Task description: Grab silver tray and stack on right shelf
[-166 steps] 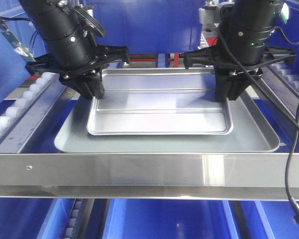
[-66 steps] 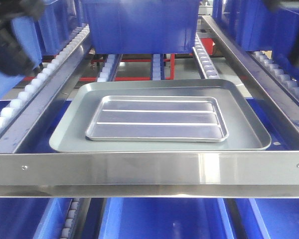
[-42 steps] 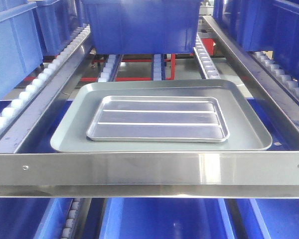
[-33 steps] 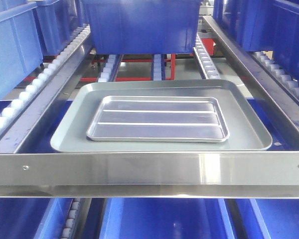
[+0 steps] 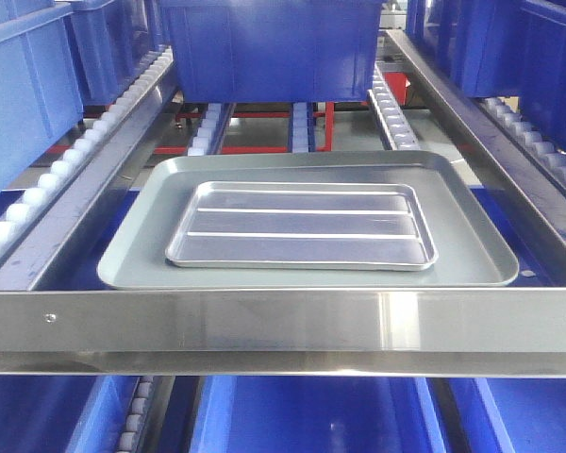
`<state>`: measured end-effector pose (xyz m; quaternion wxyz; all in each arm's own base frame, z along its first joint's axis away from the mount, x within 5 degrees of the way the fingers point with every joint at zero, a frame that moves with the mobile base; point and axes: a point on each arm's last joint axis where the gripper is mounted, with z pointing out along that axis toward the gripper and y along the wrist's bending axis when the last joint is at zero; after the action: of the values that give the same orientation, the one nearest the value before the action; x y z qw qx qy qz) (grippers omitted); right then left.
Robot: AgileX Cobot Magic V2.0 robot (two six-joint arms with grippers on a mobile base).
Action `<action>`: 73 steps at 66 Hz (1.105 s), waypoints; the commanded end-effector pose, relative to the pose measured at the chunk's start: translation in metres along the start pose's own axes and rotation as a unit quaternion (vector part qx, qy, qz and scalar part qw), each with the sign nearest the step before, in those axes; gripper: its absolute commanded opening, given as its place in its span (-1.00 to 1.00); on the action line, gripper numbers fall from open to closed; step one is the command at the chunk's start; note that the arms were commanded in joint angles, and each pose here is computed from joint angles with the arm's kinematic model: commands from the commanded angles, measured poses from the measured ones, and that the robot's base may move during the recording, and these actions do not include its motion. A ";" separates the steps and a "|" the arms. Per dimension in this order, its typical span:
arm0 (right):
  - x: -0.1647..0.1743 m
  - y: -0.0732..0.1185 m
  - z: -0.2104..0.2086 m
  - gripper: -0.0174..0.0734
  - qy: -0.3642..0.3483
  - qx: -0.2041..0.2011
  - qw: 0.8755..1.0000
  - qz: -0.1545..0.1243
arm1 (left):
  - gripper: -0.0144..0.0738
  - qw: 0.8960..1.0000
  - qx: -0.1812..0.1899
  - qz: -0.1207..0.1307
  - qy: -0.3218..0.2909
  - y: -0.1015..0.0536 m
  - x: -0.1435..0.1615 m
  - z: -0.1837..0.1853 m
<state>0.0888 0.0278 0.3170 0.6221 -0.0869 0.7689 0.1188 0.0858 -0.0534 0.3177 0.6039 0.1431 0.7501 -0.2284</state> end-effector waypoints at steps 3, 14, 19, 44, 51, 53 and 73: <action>-0.017 0.002 -0.003 -0.49 -0.055 -0.008 0.998 -0.011 | -0.90 0.999 0.019 0.001 -0.050 -0.005 -0.016 -0.003; -0.017 0.002 -0.003 -0.49 -0.055 -0.008 0.998 -0.011 | -0.90 0.998 0.022 -0.006 -0.053 -0.005 -0.017 -0.003; -0.017 0.002 -0.003 -0.49 -0.055 -0.008 0.998 -0.011 | -0.90 0.998 0.025 0.014 -0.057 -0.006 -0.017 -0.005; -0.017 0.002 -0.003 -0.49 -0.055 -0.008 0.998 -0.011 | -0.90 0.977 -0.131 0.061 -0.159 0.024 0.043 -0.040; -0.017 0.002 -0.003 -0.49 -0.055 -0.008 0.998 -0.011 | -0.90 0.963 -0.176 0.064 -0.191 0.034 0.076 -0.040; -0.017 0.002 -0.003 -0.49 -0.055 -0.008 0.998 -0.011 | -0.90 0.960 -0.188 0.065 -0.198 0.037 0.086 -0.039; -0.017 0.002 -0.003 -0.49 -0.055 -0.008 0.998 -0.011 | -0.90 0.956 -0.217 0.062 -0.189 0.046 0.111 -0.033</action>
<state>0.0888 0.0278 0.3170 0.6221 -0.0869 0.7689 0.1188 0.0563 -0.0047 0.2052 0.7347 0.0146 0.6767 -0.0462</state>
